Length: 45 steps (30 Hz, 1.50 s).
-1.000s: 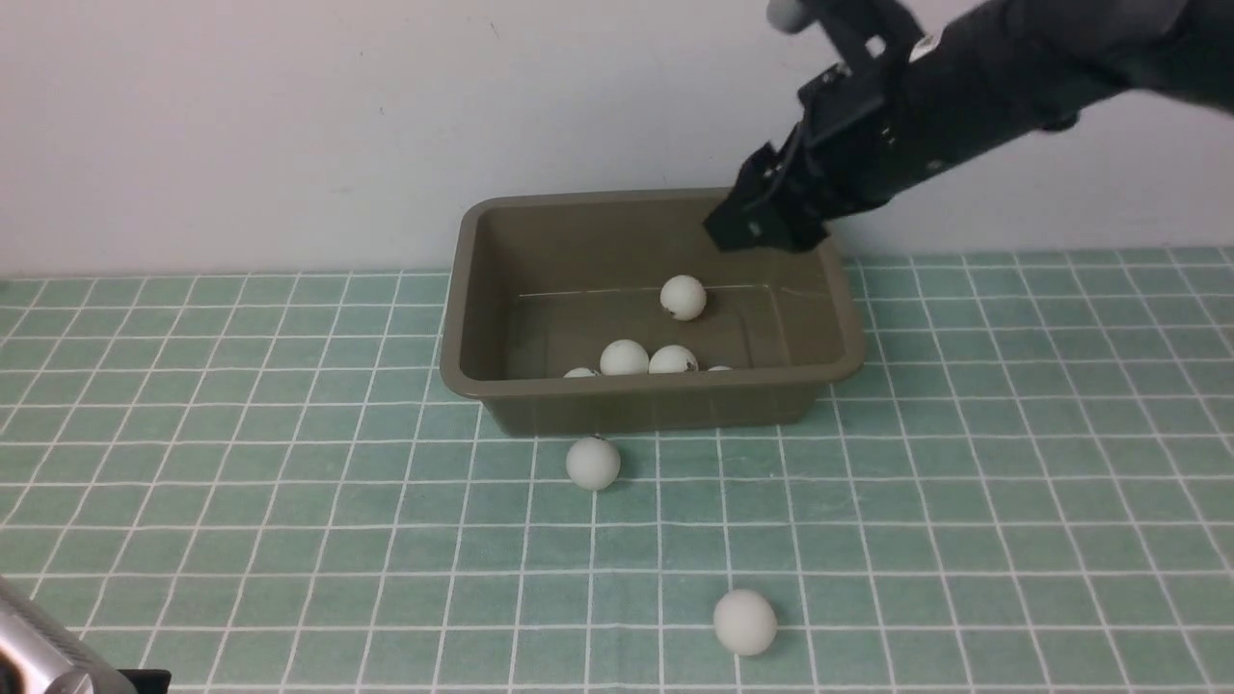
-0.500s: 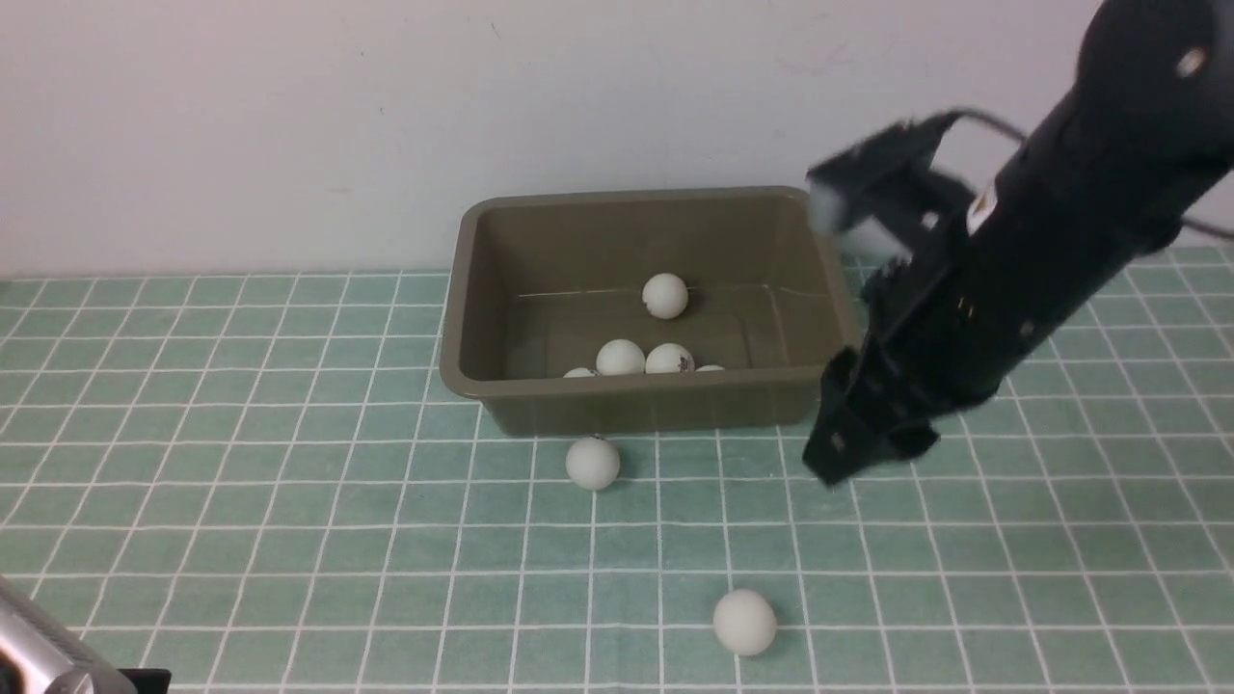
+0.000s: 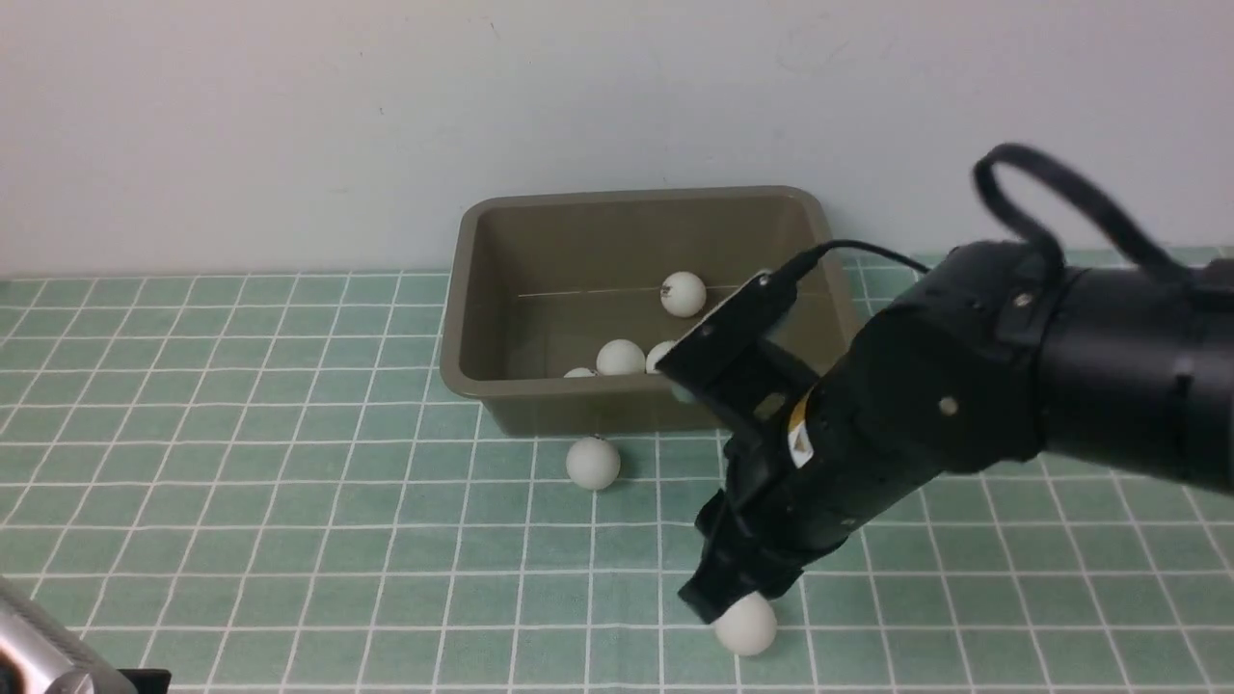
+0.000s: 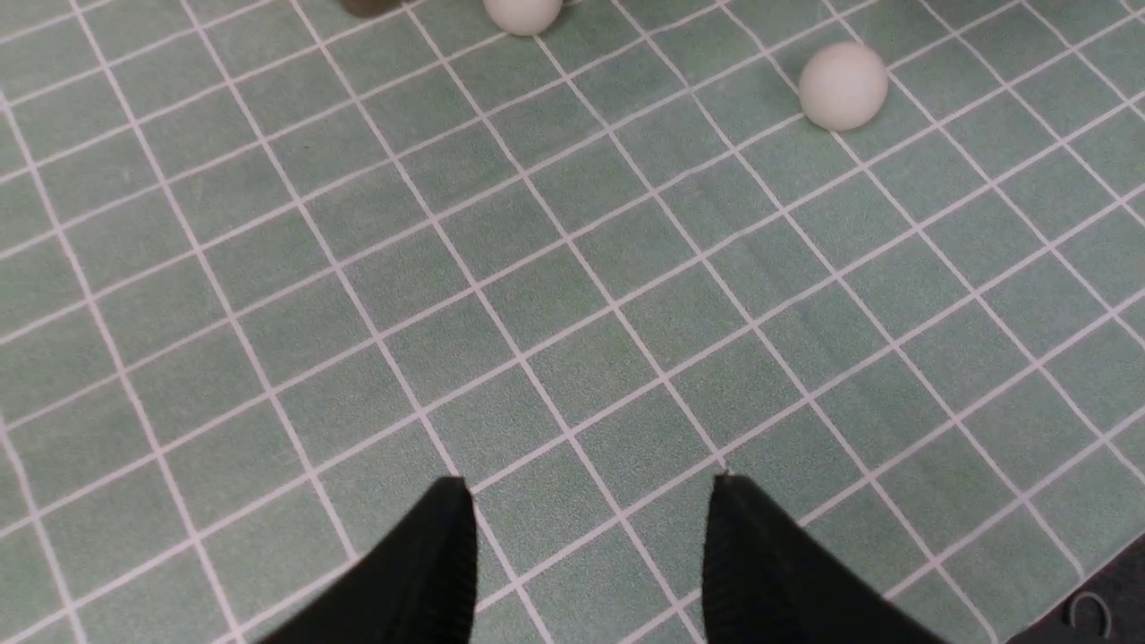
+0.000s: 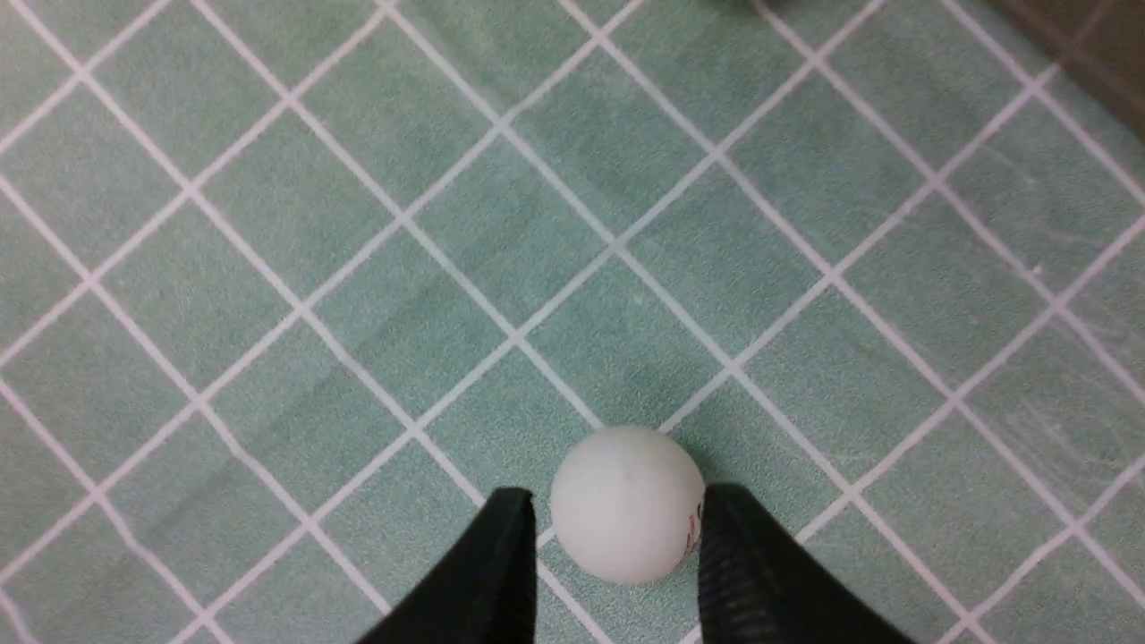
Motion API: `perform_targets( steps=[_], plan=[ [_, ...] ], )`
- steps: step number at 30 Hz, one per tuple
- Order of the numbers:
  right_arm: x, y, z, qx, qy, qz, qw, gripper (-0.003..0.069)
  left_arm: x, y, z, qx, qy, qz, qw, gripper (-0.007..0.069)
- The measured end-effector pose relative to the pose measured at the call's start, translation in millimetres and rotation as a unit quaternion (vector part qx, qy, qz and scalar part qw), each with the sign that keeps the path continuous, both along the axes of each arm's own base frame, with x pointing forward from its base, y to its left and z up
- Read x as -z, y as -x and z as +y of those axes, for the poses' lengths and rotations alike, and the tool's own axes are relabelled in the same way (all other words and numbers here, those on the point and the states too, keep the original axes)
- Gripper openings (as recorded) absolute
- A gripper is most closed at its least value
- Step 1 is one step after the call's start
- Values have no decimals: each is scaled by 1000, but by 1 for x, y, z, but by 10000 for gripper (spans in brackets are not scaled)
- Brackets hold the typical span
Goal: Put the table tennis balls in the box on the green coffee tablecloth.
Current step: 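Reach for and grasp a ping pong ball on the table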
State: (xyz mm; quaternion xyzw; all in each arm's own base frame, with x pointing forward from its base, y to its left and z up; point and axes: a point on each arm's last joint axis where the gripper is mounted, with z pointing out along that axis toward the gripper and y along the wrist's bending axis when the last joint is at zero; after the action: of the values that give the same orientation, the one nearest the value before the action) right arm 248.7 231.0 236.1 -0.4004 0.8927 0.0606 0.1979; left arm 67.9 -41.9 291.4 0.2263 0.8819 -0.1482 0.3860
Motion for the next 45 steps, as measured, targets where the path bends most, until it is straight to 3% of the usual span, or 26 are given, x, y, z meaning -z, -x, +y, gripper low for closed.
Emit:
perform_targets(
  steps=[5, 16, 45],
  plan=[
    [16, 0, 7, -1, 33, -1, 999, 286, 0, 0, 0, 0, 0, 0, 1000, 320],
    [31, 0, 10, 10, 52, 21, 998, 489, 0, 0, 0, 0, 0, 0, 1000, 320],
    [46, 0, 15, 21, 51, 51, 997, 501, 0, 0, 0, 0, 0, 0, 1000, 320]
  ],
)
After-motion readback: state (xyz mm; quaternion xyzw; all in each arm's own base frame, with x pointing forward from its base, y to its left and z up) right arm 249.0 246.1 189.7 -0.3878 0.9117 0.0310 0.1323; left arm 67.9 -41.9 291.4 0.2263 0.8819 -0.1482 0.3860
